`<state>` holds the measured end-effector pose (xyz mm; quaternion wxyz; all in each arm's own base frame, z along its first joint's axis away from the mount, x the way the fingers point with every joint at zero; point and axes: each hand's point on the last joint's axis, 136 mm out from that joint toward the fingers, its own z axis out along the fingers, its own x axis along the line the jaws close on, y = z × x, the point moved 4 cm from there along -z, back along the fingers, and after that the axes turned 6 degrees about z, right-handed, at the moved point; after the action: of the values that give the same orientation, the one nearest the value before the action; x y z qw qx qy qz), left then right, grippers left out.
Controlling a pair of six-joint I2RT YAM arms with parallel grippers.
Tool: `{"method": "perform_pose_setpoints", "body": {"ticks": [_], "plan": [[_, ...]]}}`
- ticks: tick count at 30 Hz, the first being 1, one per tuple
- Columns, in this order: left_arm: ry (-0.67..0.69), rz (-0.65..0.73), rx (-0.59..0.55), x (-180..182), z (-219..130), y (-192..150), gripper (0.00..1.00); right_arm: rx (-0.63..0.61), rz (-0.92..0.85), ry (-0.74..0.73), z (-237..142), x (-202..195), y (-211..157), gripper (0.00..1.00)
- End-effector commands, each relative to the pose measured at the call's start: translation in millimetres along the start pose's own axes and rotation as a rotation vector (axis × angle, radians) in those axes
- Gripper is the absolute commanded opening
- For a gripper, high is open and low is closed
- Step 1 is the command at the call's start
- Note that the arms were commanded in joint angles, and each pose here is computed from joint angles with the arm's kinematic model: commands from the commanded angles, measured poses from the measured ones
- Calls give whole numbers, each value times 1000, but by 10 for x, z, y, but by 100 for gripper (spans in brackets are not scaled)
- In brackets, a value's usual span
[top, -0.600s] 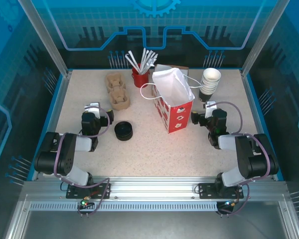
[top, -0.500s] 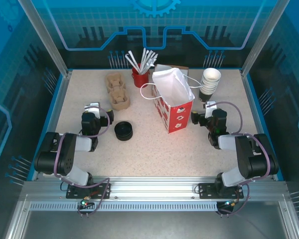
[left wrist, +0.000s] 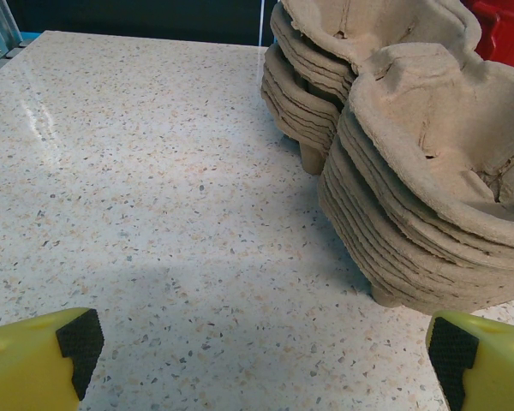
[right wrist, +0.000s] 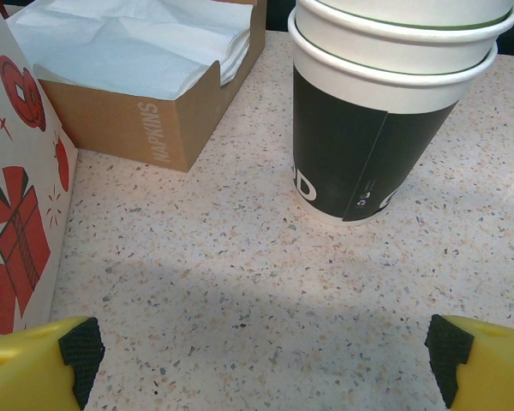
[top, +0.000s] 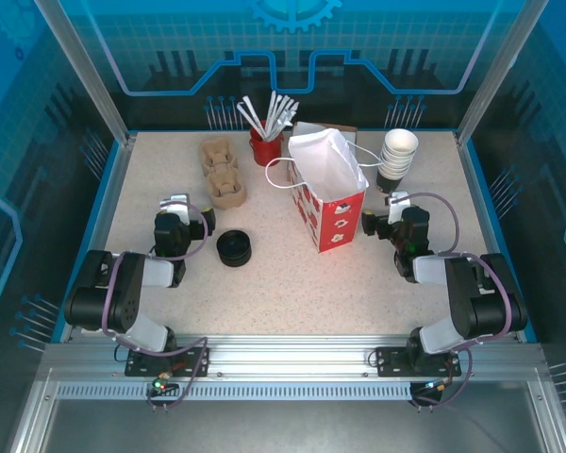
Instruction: Pack the takeout coffee
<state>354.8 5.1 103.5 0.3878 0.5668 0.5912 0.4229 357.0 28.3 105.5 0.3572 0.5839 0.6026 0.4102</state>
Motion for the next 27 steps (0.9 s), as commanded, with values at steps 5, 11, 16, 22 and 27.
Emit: {"method": "perform_pose_setpoints", "body": {"ticks": [5,11,16,22,27], "plan": [[-14,11,-74,-27,-125,119,99,-43,7,-23,-64,-68,121,100],[89,-72,-67,141,-519,466,99,-3,59,-86,-347,-171,330,100],[232,-263,-6,345,-915,870,99,24,168,-152,-667,-302,530,100],[354,-409,30,512,-1374,1303,99,46,383,-258,-1099,-468,948,100],[293,-470,62,443,-1564,1515,99,110,483,-297,-1293,-539,1414,100]]}}
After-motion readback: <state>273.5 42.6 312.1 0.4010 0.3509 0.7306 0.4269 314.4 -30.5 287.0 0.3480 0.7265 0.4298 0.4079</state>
